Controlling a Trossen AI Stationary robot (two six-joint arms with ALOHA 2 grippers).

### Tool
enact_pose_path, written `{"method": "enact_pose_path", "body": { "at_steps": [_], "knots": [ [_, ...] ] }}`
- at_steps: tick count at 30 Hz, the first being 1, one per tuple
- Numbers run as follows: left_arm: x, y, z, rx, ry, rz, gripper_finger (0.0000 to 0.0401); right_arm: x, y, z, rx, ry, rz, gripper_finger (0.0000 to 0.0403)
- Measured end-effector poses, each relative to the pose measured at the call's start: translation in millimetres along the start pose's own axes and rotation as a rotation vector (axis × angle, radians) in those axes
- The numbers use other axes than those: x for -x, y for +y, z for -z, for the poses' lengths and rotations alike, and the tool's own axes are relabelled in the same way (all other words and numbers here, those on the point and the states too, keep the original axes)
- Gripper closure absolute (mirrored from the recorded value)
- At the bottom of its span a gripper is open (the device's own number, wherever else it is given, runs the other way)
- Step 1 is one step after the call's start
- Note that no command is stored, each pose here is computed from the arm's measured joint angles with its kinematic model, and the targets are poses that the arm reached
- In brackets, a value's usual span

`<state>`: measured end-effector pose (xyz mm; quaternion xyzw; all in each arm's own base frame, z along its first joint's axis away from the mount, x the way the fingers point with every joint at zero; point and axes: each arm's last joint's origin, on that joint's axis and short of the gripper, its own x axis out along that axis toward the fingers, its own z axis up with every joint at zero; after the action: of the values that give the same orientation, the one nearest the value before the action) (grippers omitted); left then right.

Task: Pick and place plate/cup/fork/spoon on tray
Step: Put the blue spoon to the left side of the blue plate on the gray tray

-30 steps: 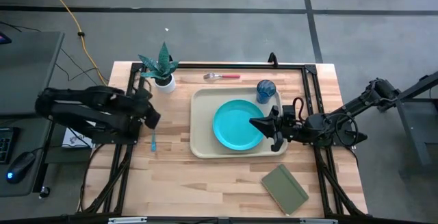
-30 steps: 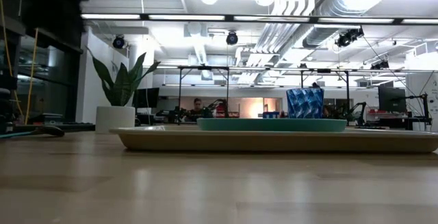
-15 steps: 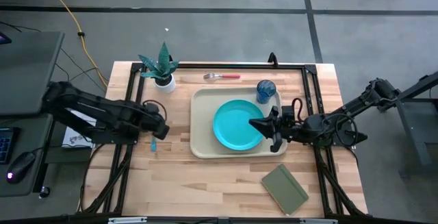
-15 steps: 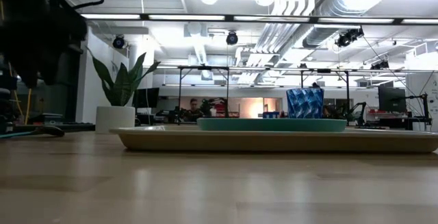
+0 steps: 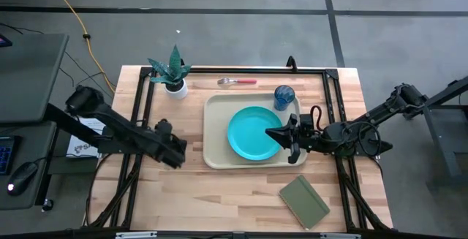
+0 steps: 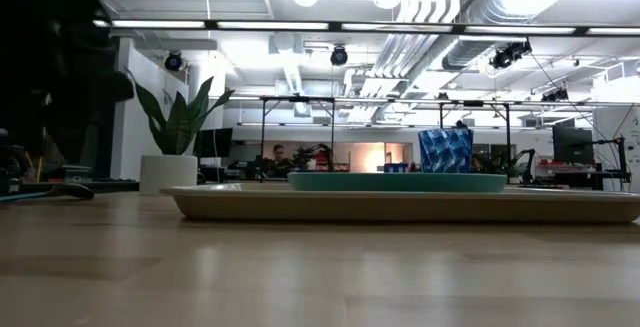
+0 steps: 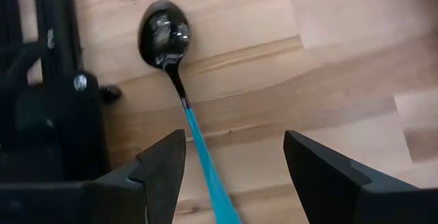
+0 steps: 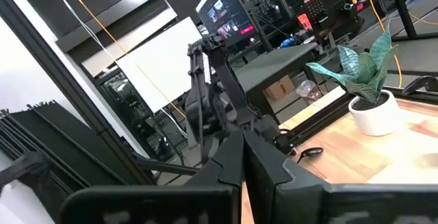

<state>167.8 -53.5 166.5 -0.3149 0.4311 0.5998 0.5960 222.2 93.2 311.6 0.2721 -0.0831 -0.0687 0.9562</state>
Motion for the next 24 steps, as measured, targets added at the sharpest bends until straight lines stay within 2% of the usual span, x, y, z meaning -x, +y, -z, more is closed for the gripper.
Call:
{"method": "enact_pose_path", "body": {
  "at_steps": [6, 12, 18, 22, 24],
  "knots": [
    [-18, -9, 21, 0.189, -0.078, -0.117, 0.0172, 0, 0, 1, 0.007, 0.011, 0.000, 0.0402],
    [-35, -16, 32, 0.272, -0.087, -0.209, 0.0172, 0, -1, 2, 0.007, 0.020, 0.000, 0.0402],
    [-47, -21, 39, 0.298, -0.079, -0.172, 0.0172, 0, -1, 4, -0.003, 0.048, -0.021, 0.0402],
    [-43, -22, 37, 0.342, -0.065, -0.149, 0.0176, 0, -1, 4, 0.000, 0.055, -0.026, 0.0402],
    [-39, -26, 36, 0.365, -0.044, -0.102, 0.0185, 0, -1, 5, 0.003, 0.058, -0.025, 0.0402]
  ]
}}
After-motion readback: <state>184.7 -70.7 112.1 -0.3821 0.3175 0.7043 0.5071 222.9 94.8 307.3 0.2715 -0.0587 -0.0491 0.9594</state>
